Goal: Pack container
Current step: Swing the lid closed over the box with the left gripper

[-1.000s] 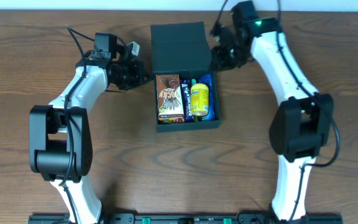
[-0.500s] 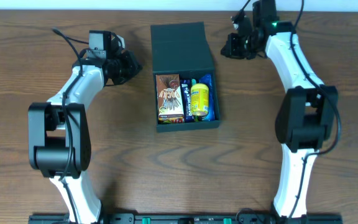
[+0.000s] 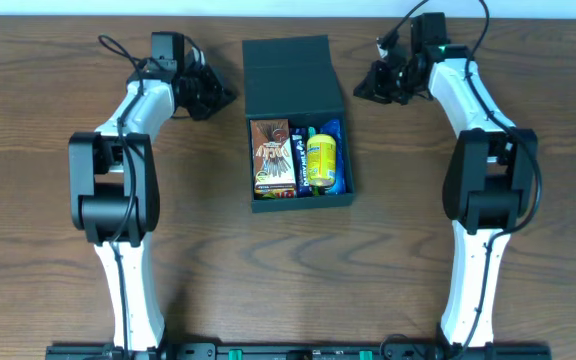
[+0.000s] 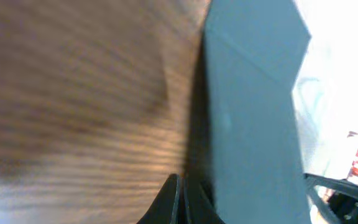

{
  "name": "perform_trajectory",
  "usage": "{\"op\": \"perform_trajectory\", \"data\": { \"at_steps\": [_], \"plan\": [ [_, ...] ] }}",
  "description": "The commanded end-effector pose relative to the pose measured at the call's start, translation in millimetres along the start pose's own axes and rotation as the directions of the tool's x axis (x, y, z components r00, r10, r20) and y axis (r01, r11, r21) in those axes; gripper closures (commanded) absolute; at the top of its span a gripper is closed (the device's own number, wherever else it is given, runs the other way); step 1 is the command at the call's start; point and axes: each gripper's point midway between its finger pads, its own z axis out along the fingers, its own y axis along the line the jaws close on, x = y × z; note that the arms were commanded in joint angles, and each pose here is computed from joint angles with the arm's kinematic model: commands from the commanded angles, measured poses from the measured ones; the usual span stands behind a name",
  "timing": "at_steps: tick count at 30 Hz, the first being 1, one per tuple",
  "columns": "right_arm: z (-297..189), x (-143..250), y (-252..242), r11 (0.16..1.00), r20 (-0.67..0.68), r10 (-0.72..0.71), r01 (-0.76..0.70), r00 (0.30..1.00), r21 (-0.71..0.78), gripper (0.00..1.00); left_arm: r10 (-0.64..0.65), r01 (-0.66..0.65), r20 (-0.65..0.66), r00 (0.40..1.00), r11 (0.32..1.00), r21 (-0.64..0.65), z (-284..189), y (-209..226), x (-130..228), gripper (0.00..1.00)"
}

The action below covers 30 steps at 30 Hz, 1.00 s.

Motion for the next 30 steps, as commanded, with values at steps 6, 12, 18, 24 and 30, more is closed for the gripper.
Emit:
{"op": "perform_trajectory", "data": {
  "at_steps": [6, 12, 18, 24, 30],
  "plan": [
    [21.5, 13.8, 14.4, 0.996, -0.055, 0.005, -0.01, 0.998, -0.094, 0.99, 0.009, -0.008, -0.038, 0.999, 1.0, 0.021, 13.5, -11.1, 8.3, 0.95],
    [34.4, 23.1, 25.0, 0.987, -0.091, -0.003, -0.012, 0.996, -0.159, 0.99, -0.025, 0.025, -0.048, 0.999, 1.0, -0.005, 13.6, -5.3, 11.6, 0.94],
    [40.7, 25.9, 30.7, 0.986, -0.097, -0.019, 0.002, 0.995, -0.168, 0.99, -0.047, 0.045, -0.062, 0.997, 0.998, -0.043, 13.2, 3.3, 16.8, 0.95],
    [42.6, 26.1, 37.9, 0.982, -0.095, -0.036, 0.017, 0.995, -0.19, 0.99, -0.021, 0.021, -0.057, 0.998, 1.0, 0.001, 15.9, -8.9, 15.4, 0.95],
    [36.9, 21.4, 60.4, 0.942, -0.062, -0.119, 0.093, 0.991, -0.322, 0.99, 0.02, -0.016, -0.059, 0.998, 0.998, 0.057, 17.9, -22.7, 15.4, 0.94]
  ]
}}
